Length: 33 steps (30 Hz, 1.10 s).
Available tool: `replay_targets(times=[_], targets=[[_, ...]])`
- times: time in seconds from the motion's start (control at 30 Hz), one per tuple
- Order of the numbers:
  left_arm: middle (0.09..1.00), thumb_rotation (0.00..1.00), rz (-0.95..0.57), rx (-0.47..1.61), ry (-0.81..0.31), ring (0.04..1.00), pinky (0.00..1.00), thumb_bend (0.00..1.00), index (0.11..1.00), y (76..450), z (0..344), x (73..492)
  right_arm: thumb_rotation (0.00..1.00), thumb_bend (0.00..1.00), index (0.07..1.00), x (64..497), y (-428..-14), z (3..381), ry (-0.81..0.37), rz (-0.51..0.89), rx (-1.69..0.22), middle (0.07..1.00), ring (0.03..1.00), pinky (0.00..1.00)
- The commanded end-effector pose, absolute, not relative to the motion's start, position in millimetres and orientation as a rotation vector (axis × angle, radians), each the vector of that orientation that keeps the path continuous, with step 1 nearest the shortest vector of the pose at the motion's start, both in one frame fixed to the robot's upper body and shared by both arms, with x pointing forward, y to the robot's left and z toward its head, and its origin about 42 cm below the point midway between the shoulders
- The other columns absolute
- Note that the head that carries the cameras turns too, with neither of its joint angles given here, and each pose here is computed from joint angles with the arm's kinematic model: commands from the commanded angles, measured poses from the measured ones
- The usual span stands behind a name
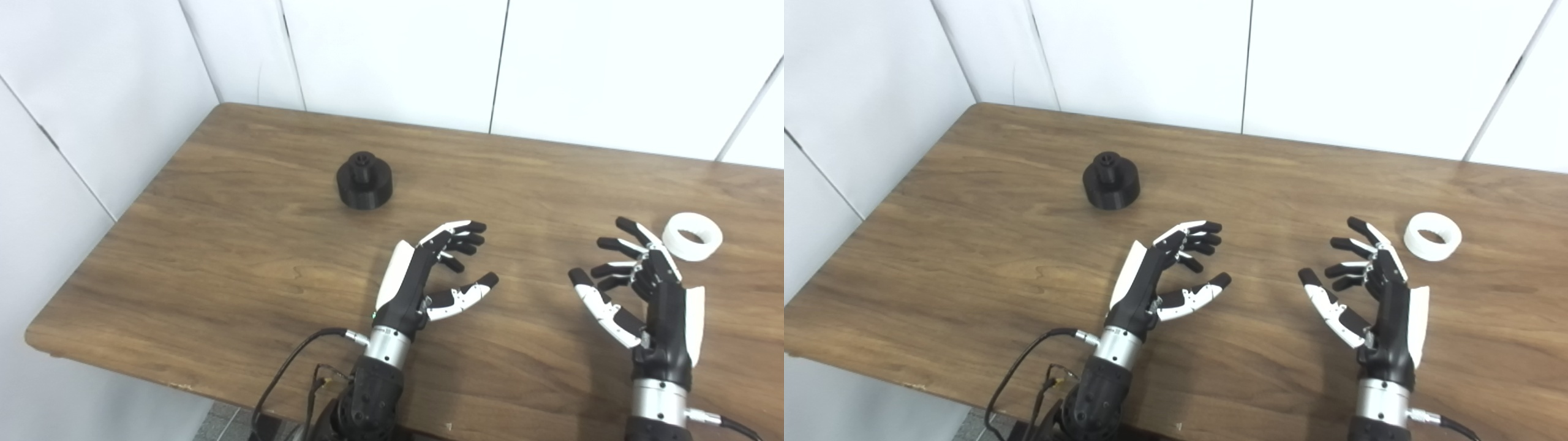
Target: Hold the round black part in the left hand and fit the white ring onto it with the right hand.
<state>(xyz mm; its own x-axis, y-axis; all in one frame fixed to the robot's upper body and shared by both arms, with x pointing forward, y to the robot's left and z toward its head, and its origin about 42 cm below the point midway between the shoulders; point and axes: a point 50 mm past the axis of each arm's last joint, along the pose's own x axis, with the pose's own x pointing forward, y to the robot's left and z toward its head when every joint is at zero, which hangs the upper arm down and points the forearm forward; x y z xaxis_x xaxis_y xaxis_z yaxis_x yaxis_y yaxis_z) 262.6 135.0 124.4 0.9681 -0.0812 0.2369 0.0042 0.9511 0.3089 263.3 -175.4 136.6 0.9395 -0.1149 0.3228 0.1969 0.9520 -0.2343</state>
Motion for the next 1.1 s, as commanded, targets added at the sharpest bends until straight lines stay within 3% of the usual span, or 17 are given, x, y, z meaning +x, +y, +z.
replay_targets(times=[0.0, 0.43, 0.9, 1.07], targets=[[0.714, 0.16, -0.035, 0.302, -0.282, 0.686, 0.56, 0.55, 0.729, 131, 128, 265, 0.21, 0.63, 0.771, 248, -192, 116, -0.261, -0.161, -0.322, 0.661, 0.485, 0.37], [0.747, 0.22, -0.012, 0.341, -0.299, 0.694, 0.57, 0.55, 0.727, 141, 133, 269, 0.21, 0.63, 0.769, 248, -191, 117, -0.257, -0.164, -0.318, 0.663, 0.485, 0.37], [0.808, 0.22, 0.081, 0.504, -0.385, 0.775, 0.68, 0.57, 0.732, 184, 159, 291, 0.18, 0.64, 0.762, 250, -191, 114, -0.258, -0.157, -0.307, 0.658, 0.475, 0.37], [0.806, 0.24, 0.1, 0.561, -0.386, 0.769, 0.65, 0.58, 0.743, 199, 172, 295, 0.19, 0.64, 0.764, 249, -189, 115, -0.25, -0.154, -0.302, 0.659, 0.477, 0.37]])
